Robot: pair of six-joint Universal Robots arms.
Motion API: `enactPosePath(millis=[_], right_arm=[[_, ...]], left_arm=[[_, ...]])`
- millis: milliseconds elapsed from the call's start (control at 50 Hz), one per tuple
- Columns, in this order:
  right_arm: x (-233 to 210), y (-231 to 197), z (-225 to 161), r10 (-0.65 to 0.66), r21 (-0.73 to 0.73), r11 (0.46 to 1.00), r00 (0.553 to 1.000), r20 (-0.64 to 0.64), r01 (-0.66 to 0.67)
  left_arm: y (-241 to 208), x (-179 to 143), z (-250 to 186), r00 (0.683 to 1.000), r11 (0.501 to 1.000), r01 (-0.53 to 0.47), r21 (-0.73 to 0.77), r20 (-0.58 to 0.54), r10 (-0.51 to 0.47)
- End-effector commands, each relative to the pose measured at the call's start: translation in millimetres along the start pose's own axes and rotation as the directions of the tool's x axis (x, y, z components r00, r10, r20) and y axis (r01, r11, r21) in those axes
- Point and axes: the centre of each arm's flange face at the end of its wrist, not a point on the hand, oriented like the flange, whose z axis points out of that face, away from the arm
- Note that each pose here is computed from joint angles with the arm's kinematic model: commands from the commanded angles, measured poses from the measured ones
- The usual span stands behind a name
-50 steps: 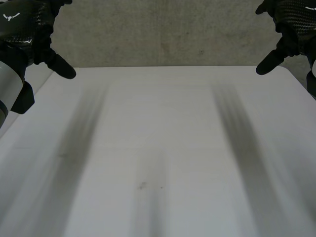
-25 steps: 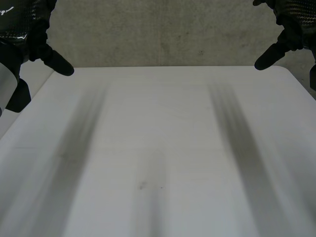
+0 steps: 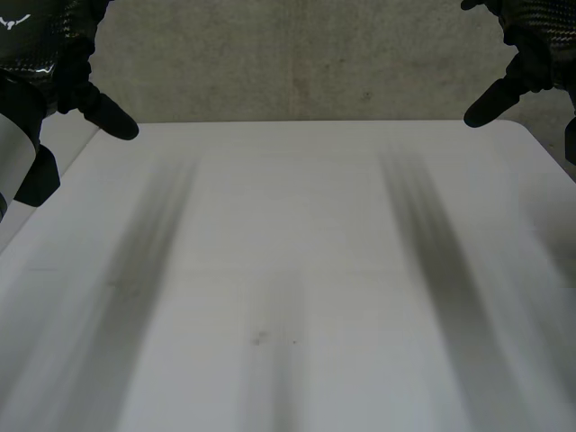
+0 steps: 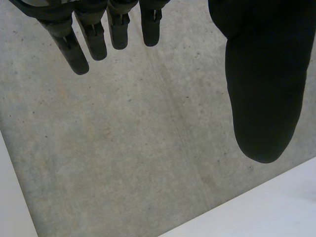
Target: Fold the towel.
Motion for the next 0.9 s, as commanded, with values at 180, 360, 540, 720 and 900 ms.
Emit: enactPosePath(millis=[180,360,540,720,900], right_arm=[[-0.2,1.4,0.1,0.001,-0.005,1.0,1.0,0.001,-0.001],[-1.0,1.8,0.0,0.001,-0.005,1.0,1.0,0.009,-0.001],[-1.8,2.1,-0.1,0.001,-0.005,1.0,1.0,0.016,-0.001],[-9.0,8.3,1.0,-0.006,-0.024,1.0,0.998,0.06,0.007],[-70.3,51.2,-11.1,0.003,-0.185,0.981,0.936,0.353,0.067]], left_arm=[[-0.2,1.6,-0.8,1.0,1.0,0.001,0.0,-0.005,-0.001],[0.3,1.6,-0.9,1.0,1.0,0.001,-0.001,-0.005,-0.001],[0.6,2.9,-1.3,1.0,1.0,0.0,-0.003,-0.01,0.0],[6.7,4.7,1.3,1.0,1.0,-0.001,-0.019,-0.015,0.001],[52.3,6.2,20.6,0.999,0.989,-0.024,-0.148,-0.026,0.02]])
